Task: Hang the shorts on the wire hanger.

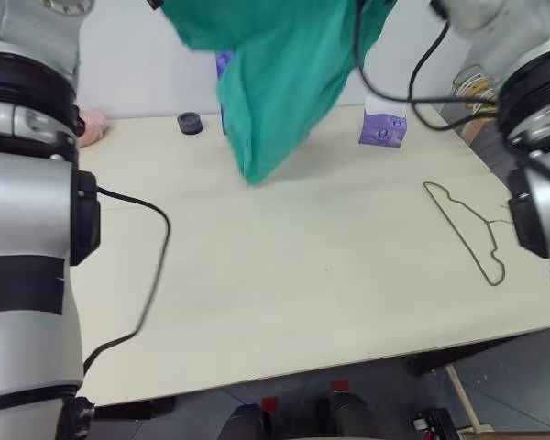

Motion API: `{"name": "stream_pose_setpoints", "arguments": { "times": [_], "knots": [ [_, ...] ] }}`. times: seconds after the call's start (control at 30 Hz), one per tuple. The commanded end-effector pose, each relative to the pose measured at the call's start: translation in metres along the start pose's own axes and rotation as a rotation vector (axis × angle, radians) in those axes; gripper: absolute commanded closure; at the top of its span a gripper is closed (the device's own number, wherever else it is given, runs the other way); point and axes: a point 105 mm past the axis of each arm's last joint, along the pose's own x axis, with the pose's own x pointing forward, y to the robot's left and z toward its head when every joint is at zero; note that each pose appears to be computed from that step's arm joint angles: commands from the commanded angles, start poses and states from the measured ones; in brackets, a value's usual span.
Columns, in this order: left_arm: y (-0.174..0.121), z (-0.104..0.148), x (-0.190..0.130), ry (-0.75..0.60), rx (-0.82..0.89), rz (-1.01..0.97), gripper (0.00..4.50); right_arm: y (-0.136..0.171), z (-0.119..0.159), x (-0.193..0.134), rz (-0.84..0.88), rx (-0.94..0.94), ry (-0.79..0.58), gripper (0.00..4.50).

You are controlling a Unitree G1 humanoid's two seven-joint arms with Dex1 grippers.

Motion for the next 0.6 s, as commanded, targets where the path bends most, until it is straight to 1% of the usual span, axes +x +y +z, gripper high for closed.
{"name": "stream_pose_setpoints", "arguments": {
  "times": [0.03, 0.07, 0.13, 0.2, 0.23, 0.3, 0.37, 0.4, 0.43, 0.47, 0.53, 0.6],
  "knots": [
    [-0.083, -0.008, 0.005, -0.079, -0.186, -0.278, 4.50, 0.066, -0.001, -0.020, 0.188, 0.057, -0.094, 4.44],
    [-0.096, -0.014, 0.002, -0.074, -0.204, -0.316, 4.50, 0.085, -0.002, -0.028, 0.246, 0.062, -0.114, 4.44],
    [-0.104, -0.027, -0.003, -0.045, -0.230, -0.297, 4.50, 0.113, -0.006, -0.043, 0.329, 0.072, -0.133, 4.44],
    [-0.121, -0.046, -0.013, -0.001, -0.239, -0.329, 4.50, 0.143, -0.015, -0.063, 0.418, 0.114, -0.127, 4.44],
    [-0.135, -0.059, -0.022, 0.030, -0.255, -0.368, 4.50, 0.162, -0.020, -0.079, 0.479, 0.157, -0.121, 4.44],
    [-0.176, -0.092, -0.056, 0.109, -0.295, -0.503, 4.50, 0.204, -0.026, -0.122, 0.631, 0.288, -0.112, 4.44],
    [-0.215, -0.109, -0.095, 0.159, -0.339, -0.682, 4.50, 0.230, -0.021, -0.161, 0.766, 0.354, -0.130, 4.44],
    [-0.231, -0.112, -0.115, 0.174, -0.350, -0.769, 4.50, 0.237, -0.018, -0.176, 0.810, 0.379, -0.133, 4.44],
    [-0.254, -0.114, -0.147, 0.200, -0.371, -0.901, 4.50, 0.249, -0.010, -0.198, 0.892, 0.403, -0.144, 4.44],
    [-0.268, -0.112, -0.169, 0.216, -0.389, -0.990, 4.50, 0.255, -0.003, -0.214, 0.948, 0.423, -0.150, 4.44],
    [-0.287, -0.103, -0.207, 0.244, -0.426, -1.150, 4.50, 0.261, 0.011, -0.237, 1.041, 0.475, -0.157, 4.44],
    [-0.299, -0.092, -0.237, 0.265, -0.465, -1.272, 4.50, 0.266, 0.028, -0.261, 1.164, 0.519, -0.172, 4.44]
  ]
}}
